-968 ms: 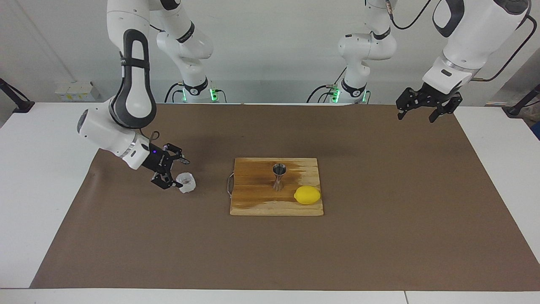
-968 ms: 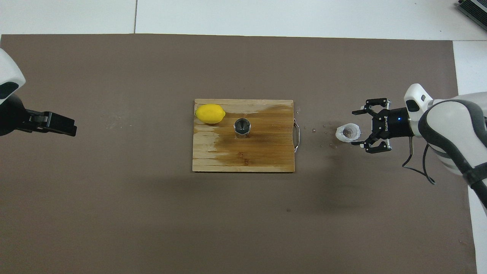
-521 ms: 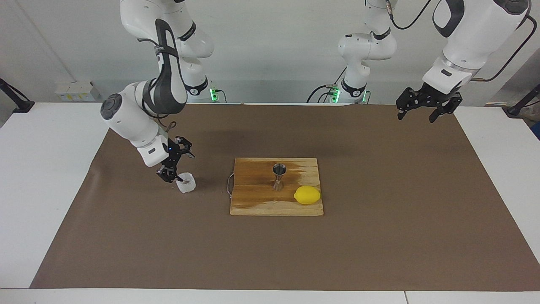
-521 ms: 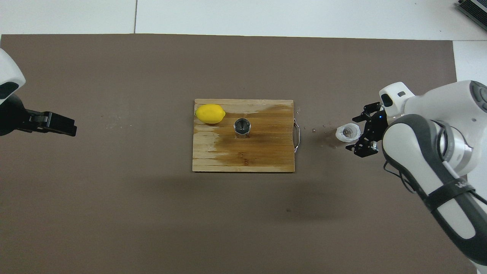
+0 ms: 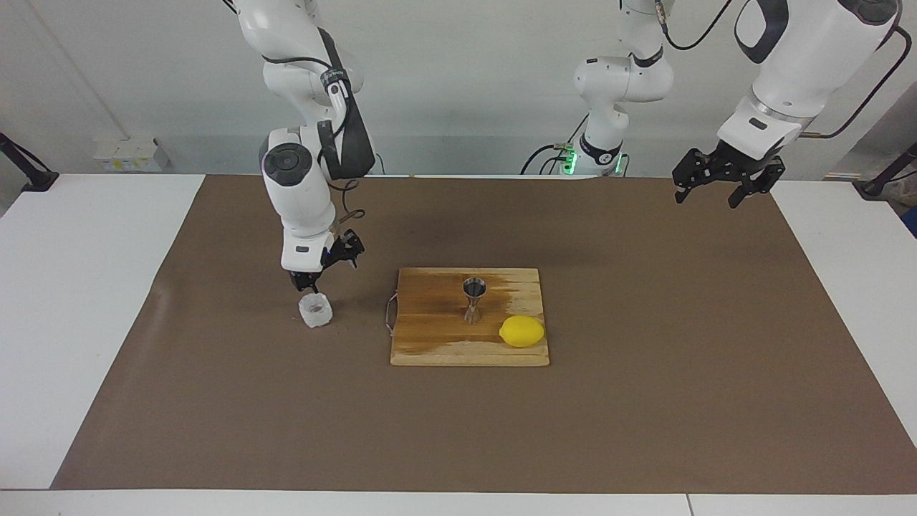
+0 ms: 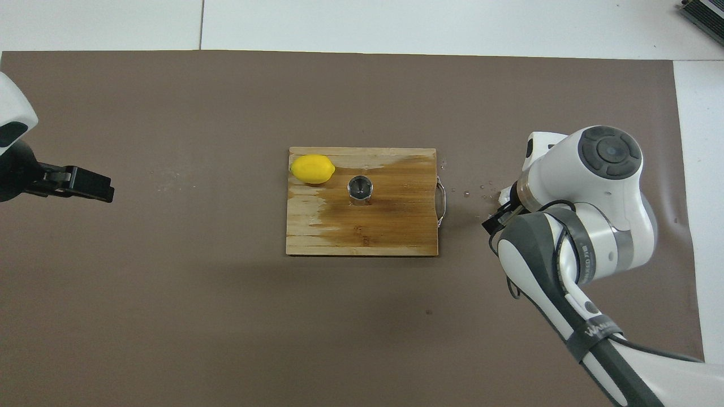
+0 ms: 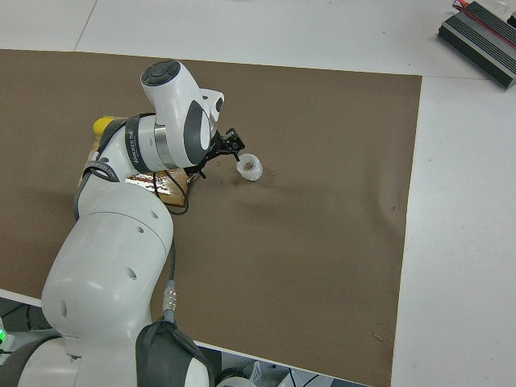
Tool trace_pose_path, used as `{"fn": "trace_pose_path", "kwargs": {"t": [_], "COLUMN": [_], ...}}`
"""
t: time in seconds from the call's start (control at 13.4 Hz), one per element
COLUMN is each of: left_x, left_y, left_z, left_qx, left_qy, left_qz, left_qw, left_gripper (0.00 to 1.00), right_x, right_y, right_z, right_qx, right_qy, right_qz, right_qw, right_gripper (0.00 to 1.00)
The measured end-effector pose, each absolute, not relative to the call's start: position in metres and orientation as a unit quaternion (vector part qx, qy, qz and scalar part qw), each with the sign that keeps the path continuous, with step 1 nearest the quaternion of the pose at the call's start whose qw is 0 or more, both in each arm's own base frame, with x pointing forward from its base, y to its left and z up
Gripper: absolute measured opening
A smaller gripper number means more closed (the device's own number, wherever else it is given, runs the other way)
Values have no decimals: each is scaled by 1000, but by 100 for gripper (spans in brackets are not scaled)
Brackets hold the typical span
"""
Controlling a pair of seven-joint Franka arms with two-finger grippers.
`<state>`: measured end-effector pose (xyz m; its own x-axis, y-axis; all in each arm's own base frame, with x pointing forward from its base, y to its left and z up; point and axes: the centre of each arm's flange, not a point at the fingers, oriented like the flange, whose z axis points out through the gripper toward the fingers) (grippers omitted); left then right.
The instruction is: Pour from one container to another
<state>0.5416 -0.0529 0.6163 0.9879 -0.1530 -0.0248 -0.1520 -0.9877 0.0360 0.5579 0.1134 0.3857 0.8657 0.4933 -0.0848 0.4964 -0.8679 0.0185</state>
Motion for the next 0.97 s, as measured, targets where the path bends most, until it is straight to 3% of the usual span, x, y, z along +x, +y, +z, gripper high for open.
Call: {"fn": "trace_pose_path", "kwargs": {"t": [0.22,0.45,0.67,0.82,0.97], "left_x": [542,542,542,542,542], "left_y": [-53,-53,-53,-53,-53], "left_z": [616,616,616,616,616], "left_qx": [997,997,997,997,997], "left_qy": [-76,-76,-76,-76,-76], "left_qz": [-14,-14,-14,-14,-14], "left_qw": [17,17,17,17,17], "left_gripper": [100,100,100,100,100], "right_x": [554,551,538,538,545], "right_y": [113,91,51,43,42], "right_z": [422,505,596,618,614], "right_qx": [994,1000,998,997,997], "right_qy": [98,-17,-63,-70,-70], "right_qz": [-30,0,-13,-24,-29], "right_qw": [32,18,2,-1,-2], "right_gripper": [100,100,100,100,100]}}
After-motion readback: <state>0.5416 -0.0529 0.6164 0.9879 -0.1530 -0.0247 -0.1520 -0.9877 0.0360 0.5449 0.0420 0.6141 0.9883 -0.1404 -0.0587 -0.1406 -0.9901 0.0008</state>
